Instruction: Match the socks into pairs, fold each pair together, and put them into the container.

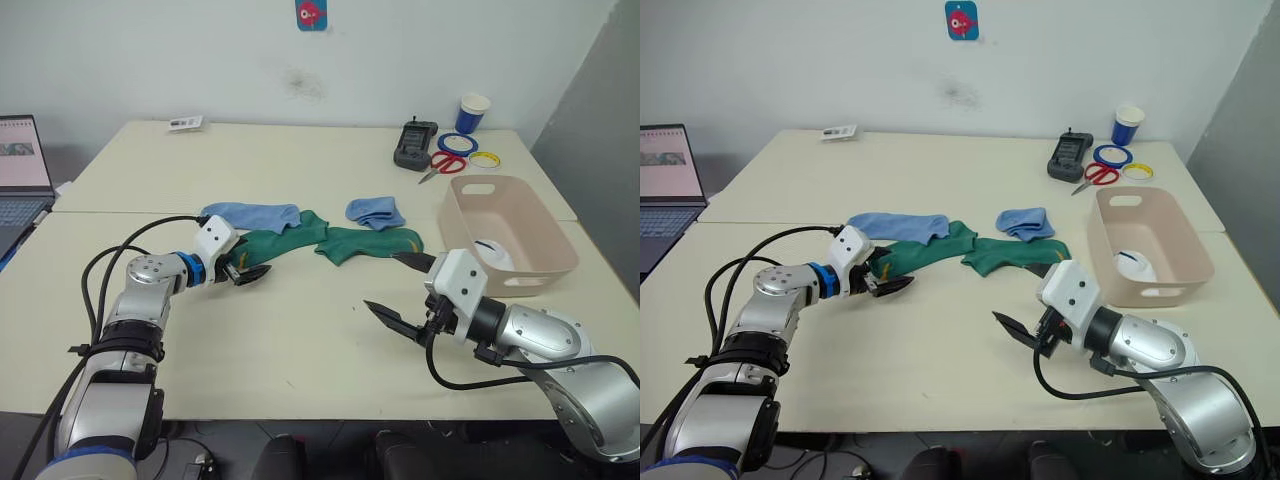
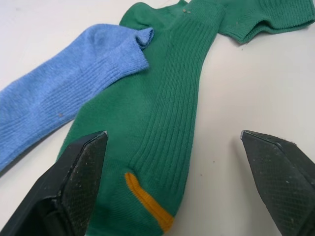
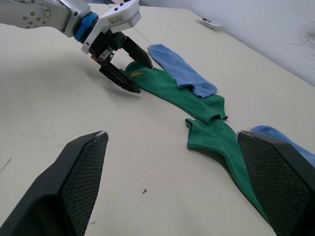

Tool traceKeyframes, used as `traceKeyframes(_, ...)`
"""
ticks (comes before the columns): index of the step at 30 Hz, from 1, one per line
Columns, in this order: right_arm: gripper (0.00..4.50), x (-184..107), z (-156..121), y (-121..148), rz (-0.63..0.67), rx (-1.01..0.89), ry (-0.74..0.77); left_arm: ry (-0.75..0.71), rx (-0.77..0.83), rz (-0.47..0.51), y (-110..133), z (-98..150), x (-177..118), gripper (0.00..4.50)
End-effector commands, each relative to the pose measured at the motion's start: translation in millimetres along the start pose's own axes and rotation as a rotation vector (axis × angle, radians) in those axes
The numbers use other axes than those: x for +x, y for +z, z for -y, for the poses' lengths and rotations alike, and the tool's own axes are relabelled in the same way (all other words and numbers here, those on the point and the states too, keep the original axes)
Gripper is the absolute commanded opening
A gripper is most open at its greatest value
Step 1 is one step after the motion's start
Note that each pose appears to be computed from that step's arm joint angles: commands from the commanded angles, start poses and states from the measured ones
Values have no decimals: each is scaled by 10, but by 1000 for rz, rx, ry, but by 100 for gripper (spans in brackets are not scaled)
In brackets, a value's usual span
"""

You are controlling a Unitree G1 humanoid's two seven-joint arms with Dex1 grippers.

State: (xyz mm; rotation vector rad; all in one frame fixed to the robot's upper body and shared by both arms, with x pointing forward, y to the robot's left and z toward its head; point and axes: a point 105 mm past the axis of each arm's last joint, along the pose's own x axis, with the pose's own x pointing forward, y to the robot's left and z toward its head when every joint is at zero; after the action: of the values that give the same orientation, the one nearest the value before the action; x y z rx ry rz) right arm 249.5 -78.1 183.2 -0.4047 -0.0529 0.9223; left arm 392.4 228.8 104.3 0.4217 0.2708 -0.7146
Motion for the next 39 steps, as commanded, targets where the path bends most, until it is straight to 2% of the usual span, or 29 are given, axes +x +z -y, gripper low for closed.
traceKeyframes(1,447,-11,10,94,36,-22,1,57,-1,-47,32,-90,66,450)
traceKeyframes(4,447,-10,-8,107,35,-21,19,57,-46,-101,-5,-81,142,450)
traceKeyframes(8,450,-21,-42,129,23,-28,61,47,-86,-210,-109,-84,145,363)
traceKeyframes(12,450,-27,-79,140,15,-26,92,45,-96,-279,-215,-91,102,232)
traceKeyframes(15,450,-33,-95,125,6,-26,101,-24,-107,-263,-196,6,104,134)
traceKeyframes(19,450,-47,-97,103,-1,-26,103,-118,-62,-182,-52,120,65,7)
traceKeyframes(22,450,-63,-96,82,-8,-26,105,-216,-31,-145,39,253,-31,3)
traceKeyframes(26,450,-101,-96,45,-25,-29,114,-403,12,-49,255,580,-238,3)
traceKeyframes(31,450,-210,-114,-40,-75,-38,152,-643,149,-94,194,1121,-493,3)
traceKeyframes(36,450,-405,-178,-175,-174,-32,218,-750,247,-66,184,1480,-533,3)
traceKeyframes(39,450,-502,-216,-216,-214,-28,250,-793,306,-40,205,1608,-537,3)
